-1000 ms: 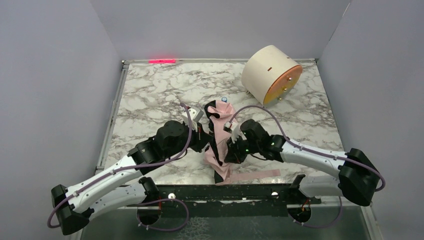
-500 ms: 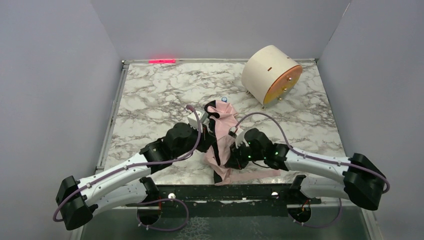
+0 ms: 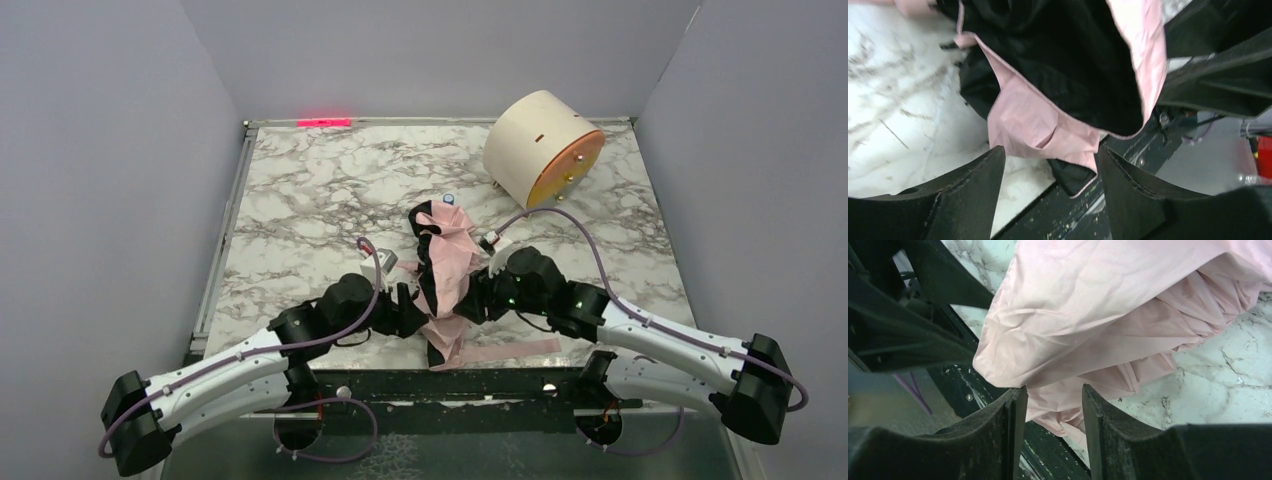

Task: Put away the umbrella

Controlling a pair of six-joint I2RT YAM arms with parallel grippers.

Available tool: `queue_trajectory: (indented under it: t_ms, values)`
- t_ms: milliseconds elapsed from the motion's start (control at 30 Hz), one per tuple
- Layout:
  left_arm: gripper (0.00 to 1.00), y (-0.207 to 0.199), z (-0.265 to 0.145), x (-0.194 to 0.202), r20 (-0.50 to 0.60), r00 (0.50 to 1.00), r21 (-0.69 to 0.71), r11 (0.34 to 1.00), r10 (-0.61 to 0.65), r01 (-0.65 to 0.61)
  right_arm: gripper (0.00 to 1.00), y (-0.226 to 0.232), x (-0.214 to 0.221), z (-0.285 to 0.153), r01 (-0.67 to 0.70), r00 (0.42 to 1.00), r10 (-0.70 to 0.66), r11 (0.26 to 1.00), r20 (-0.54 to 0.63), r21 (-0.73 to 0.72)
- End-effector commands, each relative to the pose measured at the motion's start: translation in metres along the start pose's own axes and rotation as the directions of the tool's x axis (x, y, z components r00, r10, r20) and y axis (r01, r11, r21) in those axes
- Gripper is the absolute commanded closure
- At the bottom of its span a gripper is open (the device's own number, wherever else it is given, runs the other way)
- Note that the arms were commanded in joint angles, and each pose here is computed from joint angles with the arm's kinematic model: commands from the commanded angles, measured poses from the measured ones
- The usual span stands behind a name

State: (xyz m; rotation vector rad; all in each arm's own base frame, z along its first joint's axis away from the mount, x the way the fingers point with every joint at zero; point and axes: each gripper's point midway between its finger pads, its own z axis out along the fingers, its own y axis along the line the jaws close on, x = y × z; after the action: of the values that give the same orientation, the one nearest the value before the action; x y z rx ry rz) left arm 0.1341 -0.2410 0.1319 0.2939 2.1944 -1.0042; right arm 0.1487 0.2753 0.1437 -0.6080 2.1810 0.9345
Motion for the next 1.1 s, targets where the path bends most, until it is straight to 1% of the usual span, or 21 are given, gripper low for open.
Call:
queue_trajectory:
  t_ms: [0, 100, 200, 267, 400, 467, 600, 733, 767, 933, 1000, 1067]
  values:
    - [0.29, -0.01, 0.004, 0.029, -0.115, 0.992, 0.031, 0.998, -0.046, 0.049, 0.5, -0.005, -0.01, 0.001, -0.029, 1.0, 0.028, 0.997, 0.01, 0.069]
    - [0.25, -0.004, 0.006, 0.041, -0.127, 0.989, 0.002, 0.997, -0.075, 0.076, 0.49, -0.005, -0.015, 0.003, -0.022, 1.0, 0.021, 0.997, 0.017, 0.077]
    - [0.24, -0.001, 0.011, 0.041, -0.106, 0.991, -0.021, 0.996, -0.084, 0.082, 0.49, -0.002, -0.014, 0.008, -0.025, 1.0, 0.024, 0.998, 0.013, 0.054]
    - [0.24, 0.0, 0.015, 0.034, -0.083, 0.994, -0.043, 0.997, -0.074, 0.07, 0.49, 0.001, -0.012, 0.011, -0.025, 1.0, 0.025, 0.999, 0.006, 0.03]
    - [0.28, 0.005, 0.02, 0.018, -0.027, 0.998, -0.11, 0.992, -0.064, 0.06, 0.49, 0.005, -0.006, 0.016, -0.041, 0.999, 0.041, 0.999, -0.01, 0.002]
    - [0.28, -0.001, 0.021, 0.009, -0.005, 0.998, -0.102, 0.993, -0.059, 0.058, 0.49, 0.004, -0.005, 0.016, -0.044, 0.999, 0.044, 0.999, -0.01, 0.003]
    - [0.26, -0.019, 0.022, -0.005, 0.039, 0.998, -0.026, 0.998, -0.054, 0.055, 0.49, 0.001, -0.004, 0.015, -0.044, 0.999, 0.044, 0.999, -0.005, 0.017]
    - [0.26, -0.016, 0.029, 0.001, 0.018, 0.999, -0.04, 0.998, -0.051, 0.051, 0.49, -0.001, -0.001, 0.016, -0.052, 0.999, 0.052, 0.998, -0.01, 0.024]
    - [0.27, -0.015, 0.031, 0.004, 0.003, 0.999, -0.045, 0.998, -0.051, 0.052, 0.49, -0.001, 0.0, 0.016, -0.053, 0.998, 0.054, 0.998, -0.011, 0.023]
    - [0.48, -0.019, 0.037, 0.013, -0.055, 0.998, -0.047, 0.999, -0.028, 0.025, 0.5, -0.003, 0.005, 0.019, -0.063, 0.998, 0.064, 0.998, -0.023, 0.027]
    - [0.54, -0.02, 0.038, 0.011, -0.057, 0.998, -0.05, 0.999, -0.017, 0.014, 0.49, -0.005, 0.007, 0.02, -0.066, 0.997, 0.067, 0.997, -0.025, 0.031]
    - [0.65, -0.024, 0.037, 0.008, -0.055, 0.998, -0.042, 0.999, -0.006, 0.004, 0.49, -0.006, 0.009, 0.021, -0.071, 0.997, 0.072, 0.997, -0.028, 0.036]
